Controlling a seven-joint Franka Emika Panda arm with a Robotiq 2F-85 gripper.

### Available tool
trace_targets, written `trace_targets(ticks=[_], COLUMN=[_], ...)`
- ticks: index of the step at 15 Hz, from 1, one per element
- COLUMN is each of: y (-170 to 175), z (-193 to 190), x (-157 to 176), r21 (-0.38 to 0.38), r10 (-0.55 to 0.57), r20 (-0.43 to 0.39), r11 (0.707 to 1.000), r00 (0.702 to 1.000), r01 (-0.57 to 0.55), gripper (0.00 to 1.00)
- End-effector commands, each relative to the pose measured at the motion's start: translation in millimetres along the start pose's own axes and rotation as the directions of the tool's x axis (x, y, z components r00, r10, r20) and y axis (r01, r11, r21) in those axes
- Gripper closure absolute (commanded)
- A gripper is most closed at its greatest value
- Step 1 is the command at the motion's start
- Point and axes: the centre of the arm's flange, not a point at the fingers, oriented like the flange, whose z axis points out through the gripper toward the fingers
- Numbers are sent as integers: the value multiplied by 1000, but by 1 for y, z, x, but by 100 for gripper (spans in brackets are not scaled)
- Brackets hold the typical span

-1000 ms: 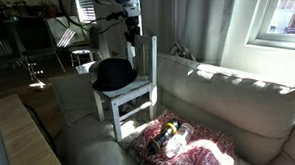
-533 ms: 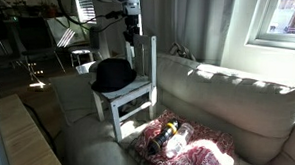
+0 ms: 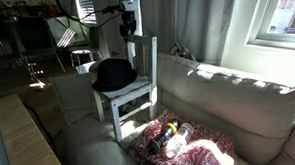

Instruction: Turn the chair anticlockwise once on the sofa, pick up the black bowler hat and hang it on the right ear of the chair

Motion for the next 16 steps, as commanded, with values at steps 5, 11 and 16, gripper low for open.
trace_targets(ticks=[5,11,16], y=[5,5,3], z=[15,35,35], x=[3,10,12], r21=[2,-6,-10], r10=[-13,17,12], r20=[-9,-19,-32], r11=[1000,1000,1000], r00=[1000,1000,999], r01=[13,-17,-12], gripper=[0,34,73])
